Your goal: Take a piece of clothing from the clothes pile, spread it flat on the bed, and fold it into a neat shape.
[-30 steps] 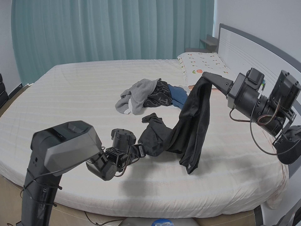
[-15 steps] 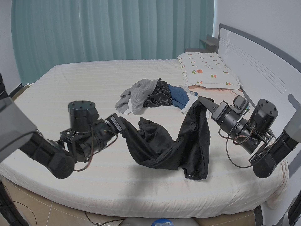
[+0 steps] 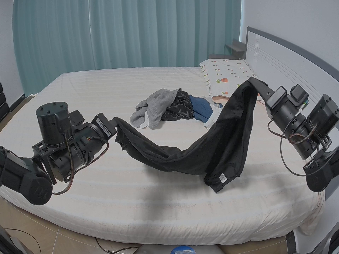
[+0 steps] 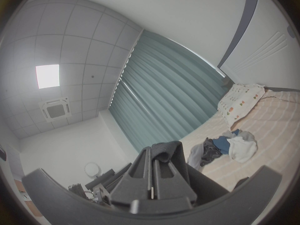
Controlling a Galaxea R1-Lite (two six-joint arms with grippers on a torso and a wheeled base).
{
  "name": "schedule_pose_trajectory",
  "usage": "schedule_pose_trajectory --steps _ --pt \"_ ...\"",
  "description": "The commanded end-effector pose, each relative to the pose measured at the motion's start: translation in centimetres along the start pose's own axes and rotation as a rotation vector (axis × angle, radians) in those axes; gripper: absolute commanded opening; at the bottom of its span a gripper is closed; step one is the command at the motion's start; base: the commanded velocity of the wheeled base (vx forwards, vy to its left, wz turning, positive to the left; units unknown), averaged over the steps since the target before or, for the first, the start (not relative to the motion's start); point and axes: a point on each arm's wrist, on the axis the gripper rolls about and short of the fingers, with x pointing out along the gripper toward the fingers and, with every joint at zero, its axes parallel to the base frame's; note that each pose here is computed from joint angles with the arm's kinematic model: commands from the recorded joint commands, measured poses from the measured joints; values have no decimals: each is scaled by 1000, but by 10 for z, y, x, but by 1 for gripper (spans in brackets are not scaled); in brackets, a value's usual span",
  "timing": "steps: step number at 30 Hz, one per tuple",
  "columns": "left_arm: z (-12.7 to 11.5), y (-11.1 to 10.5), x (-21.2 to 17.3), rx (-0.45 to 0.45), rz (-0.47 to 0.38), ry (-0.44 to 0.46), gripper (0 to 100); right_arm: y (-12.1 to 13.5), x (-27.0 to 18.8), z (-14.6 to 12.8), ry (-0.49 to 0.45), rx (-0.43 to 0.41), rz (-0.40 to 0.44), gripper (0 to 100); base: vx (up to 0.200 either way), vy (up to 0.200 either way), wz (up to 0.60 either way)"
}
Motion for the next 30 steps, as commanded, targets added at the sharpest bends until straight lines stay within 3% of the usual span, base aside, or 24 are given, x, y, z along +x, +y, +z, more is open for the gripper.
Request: schedule_pose_trajectory --steps 1,10,13,19,30 --pt "-3 0 -7 -22 -12 24 0 1 -7 -6 70 5 -2 0 0 0 0" --pt "-15 0 -9 -16 -17 75 0 -5 -4 -54 219 44 -26 0 0 0 0" --pt "-17 1 -9 -21 -25 94 0 -5 -4 -56 228 46 -27 0 0 0 0" --pt "-18 2 -9 -22 -22 103 0 -4 -5 -54 222 41 -24 0 -200 0 0" --pt "-16 5 -5 -22 -12 95 0 -4 -5 -56 229 40 -28 0 0 0 0"
